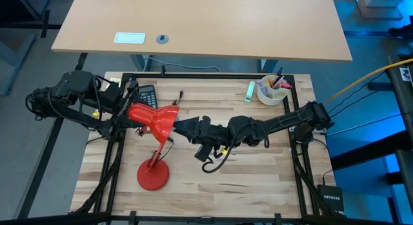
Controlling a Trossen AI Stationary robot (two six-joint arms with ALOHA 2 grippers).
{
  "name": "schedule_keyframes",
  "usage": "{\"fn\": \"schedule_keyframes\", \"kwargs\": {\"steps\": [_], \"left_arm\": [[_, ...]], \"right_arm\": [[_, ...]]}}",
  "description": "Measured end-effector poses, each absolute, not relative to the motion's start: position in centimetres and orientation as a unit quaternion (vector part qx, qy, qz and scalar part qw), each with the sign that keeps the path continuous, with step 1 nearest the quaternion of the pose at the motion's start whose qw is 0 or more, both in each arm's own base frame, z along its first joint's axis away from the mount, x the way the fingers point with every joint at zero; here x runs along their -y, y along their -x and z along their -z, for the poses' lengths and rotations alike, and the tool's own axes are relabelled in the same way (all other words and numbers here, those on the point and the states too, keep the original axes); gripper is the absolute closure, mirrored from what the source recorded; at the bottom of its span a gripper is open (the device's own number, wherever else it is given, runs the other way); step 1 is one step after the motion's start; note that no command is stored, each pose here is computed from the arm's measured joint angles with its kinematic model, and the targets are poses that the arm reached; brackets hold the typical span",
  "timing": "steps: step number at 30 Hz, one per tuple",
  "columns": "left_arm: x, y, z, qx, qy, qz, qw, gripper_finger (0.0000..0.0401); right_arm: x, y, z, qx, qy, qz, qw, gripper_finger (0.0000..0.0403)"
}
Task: Screw lightbulb
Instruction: Insert the white lightbulb into the red desk lamp
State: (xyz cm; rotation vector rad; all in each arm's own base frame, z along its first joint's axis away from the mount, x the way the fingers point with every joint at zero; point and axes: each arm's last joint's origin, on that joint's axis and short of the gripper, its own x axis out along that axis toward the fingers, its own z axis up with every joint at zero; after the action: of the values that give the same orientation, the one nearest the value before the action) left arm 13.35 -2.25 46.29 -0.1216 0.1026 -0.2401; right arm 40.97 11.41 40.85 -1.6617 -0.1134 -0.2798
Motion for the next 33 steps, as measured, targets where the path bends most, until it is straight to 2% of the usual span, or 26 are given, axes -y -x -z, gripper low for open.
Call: {"fn": "schedule_keyframes", "kwargs": {"steps": [7, 14, 17, 25, 30, 33], "left_arm": [[2.2, -13.3, -46.3, -0.053, 0.066, 0.118, 0.989, 0.0135], [2.3, -13.4, -46.3, -0.052, 0.060, 0.121, 0.989, 0.0135], [2.2, -13.3, -46.3, -0.052, 0.060, 0.121, 0.989, 0.0135], [2.2, -13.3, -46.2, -0.053, 0.056, 0.122, 0.990, 0.0135], [2.2, -13.3, -46.3, -0.052, 0.049, 0.122, 0.990, 0.0135], [2.2, -13.3, -46.3, -0.050, 0.039, 0.122, 0.990, 0.0135]], "right_arm": [[-10.1, -41.8, -40.4, 0.047, 0.755, 0.125, 0.642, 0.0095], [-9.9, -41.9, -40.3, 0.052, 0.757, 0.120, 0.640, 0.0097], [-9.9, -42.0, -40.2, 0.053, 0.750, 0.119, 0.649, 0.0112], [-10.0, -42.0, -40.4, 0.085, 0.612, 0.116, 0.778, 0.0197], [-10.0, -42.0, -40.4, 0.108, 0.453, 0.104, 0.879, 0.0190], [-10.0, -42.0, -40.5, 0.126, 0.306, 0.083, 0.940, 0.0179]]}}
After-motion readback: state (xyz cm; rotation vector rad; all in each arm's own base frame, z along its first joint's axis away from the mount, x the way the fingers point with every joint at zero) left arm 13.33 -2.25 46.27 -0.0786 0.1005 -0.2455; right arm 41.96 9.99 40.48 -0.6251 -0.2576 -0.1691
